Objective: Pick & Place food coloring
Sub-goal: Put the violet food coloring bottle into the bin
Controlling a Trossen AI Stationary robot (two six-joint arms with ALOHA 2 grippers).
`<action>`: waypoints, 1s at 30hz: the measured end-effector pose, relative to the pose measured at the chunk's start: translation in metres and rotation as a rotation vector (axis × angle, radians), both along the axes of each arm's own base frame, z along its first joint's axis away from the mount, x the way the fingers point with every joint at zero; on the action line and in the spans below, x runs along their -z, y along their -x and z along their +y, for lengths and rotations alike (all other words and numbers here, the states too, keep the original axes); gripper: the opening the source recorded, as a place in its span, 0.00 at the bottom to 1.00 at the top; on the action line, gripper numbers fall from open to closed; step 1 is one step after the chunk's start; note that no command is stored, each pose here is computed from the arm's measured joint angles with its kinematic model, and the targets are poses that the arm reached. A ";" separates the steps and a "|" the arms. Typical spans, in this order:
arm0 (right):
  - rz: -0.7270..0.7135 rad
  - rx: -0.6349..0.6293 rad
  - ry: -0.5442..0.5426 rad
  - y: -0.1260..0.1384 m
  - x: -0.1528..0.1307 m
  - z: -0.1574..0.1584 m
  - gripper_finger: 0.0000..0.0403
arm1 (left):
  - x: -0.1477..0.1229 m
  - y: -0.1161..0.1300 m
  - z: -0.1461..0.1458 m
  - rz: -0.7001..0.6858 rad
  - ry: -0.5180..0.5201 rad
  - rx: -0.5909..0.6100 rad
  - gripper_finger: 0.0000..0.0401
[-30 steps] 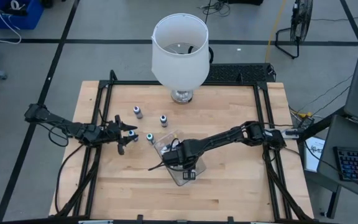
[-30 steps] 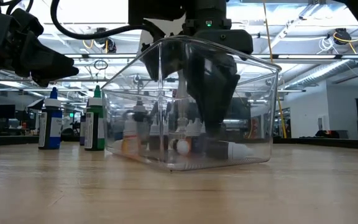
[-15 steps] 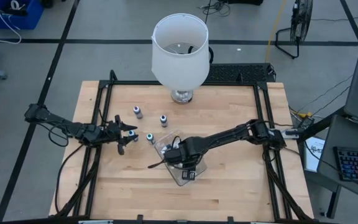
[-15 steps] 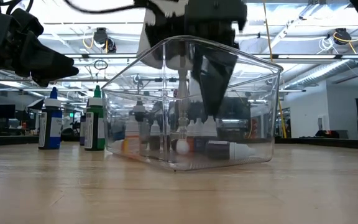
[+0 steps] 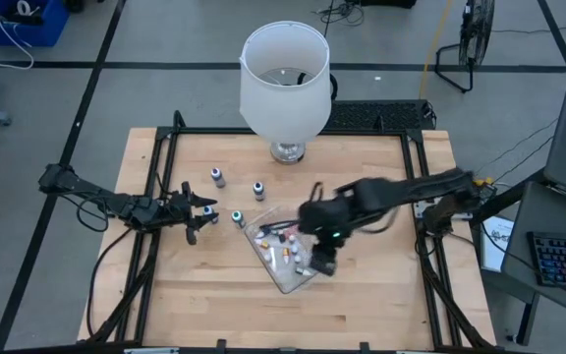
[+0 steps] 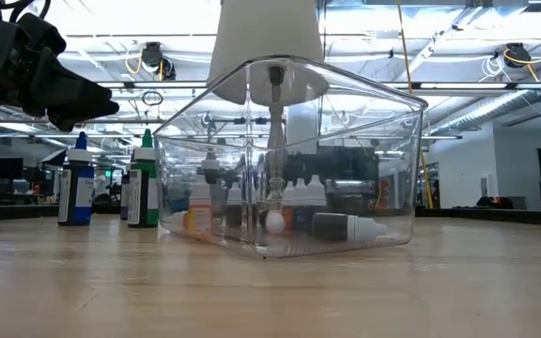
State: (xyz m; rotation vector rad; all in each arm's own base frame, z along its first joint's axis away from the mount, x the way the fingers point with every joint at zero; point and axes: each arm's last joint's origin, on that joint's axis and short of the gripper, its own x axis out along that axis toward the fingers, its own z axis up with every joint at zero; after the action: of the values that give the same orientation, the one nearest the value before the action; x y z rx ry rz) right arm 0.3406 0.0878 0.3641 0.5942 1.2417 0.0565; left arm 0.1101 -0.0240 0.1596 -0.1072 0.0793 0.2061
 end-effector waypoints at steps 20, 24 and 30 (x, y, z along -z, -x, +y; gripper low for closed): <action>-0.584 -0.035 0.416 0.191 -0.034 -0.024 0.30 | 0.000 0.000 0.000 0.000 0.000 0.000 0.48; -0.757 0.073 0.653 0.200 0.020 -0.034 0.30 | 0.000 0.000 0.000 0.000 0.000 0.000 0.48; -1.082 0.201 0.794 0.201 0.086 -0.051 0.29 | 0.000 0.000 0.000 0.000 0.000 0.000 0.48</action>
State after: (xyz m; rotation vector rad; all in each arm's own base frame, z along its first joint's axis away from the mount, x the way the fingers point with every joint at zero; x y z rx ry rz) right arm 0.1394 0.0372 0.2784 -0.0602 0.0875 -0.2501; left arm 0.1101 -0.0240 0.1596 -0.1072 0.0793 0.2065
